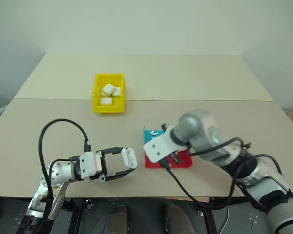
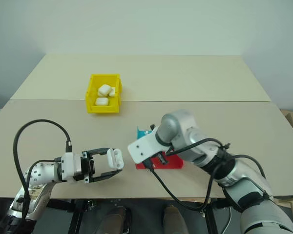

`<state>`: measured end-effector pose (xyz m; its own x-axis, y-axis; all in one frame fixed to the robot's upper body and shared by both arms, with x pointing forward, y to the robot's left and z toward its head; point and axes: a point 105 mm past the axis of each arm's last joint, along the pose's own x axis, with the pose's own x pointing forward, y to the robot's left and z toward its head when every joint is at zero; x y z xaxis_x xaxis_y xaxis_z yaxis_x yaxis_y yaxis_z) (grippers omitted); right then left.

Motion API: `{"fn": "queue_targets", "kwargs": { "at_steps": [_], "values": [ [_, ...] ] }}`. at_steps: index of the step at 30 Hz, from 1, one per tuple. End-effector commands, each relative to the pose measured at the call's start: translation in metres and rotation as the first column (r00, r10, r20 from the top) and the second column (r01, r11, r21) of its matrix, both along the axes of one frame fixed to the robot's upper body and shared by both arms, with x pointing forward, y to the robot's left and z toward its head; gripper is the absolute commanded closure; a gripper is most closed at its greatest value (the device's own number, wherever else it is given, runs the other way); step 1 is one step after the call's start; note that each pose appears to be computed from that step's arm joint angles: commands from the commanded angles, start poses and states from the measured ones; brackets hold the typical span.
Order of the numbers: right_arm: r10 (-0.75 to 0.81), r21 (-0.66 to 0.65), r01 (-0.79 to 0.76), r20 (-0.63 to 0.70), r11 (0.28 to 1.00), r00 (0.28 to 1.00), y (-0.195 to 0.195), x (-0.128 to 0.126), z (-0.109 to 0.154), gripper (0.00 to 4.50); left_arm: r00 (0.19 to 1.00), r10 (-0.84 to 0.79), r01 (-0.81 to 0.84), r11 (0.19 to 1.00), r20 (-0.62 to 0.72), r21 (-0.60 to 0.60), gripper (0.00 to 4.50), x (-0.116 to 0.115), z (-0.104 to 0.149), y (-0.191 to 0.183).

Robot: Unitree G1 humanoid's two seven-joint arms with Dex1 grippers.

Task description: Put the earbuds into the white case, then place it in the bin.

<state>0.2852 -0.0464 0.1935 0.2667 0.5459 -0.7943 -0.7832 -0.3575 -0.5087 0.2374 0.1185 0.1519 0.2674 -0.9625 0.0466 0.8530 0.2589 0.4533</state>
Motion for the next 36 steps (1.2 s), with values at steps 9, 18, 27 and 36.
{"fn": "queue_targets", "kwargs": {
  "at_steps": [9, 18, 27, 36],
  "values": [
    [-0.142, 0.745, 0.043, 0.07, 0.666, 0.987, -0.048, -0.014, 0.119, 3.82, 0.977, -0.212, 0.215, 0.97, 0.035, -0.117, 1.78, 0.001, 0.04, -0.037],
    [0.123, 0.944, -0.267, 0.247, 0.191, 0.961, -0.049, -0.062, 0.132, 3.82, 0.956, -0.273, 0.281, 0.958, 0.106, -0.065, 1.78, 0.002, 0.057, -0.051],
    [0.288, 0.926, -0.314, 0.249, 0.207, 0.925, -0.036, -0.073, 0.102, 3.82, 0.955, -0.272, 0.282, 0.957, 0.121, -0.069, 1.78, -0.006, 0.064, -0.051],
    [0.355, 0.886, -0.355, 0.243, 0.297, 0.903, -0.031, -0.069, 0.081, 3.82, 0.959, -0.255, 0.265, 0.962, 0.124, -0.07, 1.78, -0.009, 0.065, -0.049]
  ]
}}
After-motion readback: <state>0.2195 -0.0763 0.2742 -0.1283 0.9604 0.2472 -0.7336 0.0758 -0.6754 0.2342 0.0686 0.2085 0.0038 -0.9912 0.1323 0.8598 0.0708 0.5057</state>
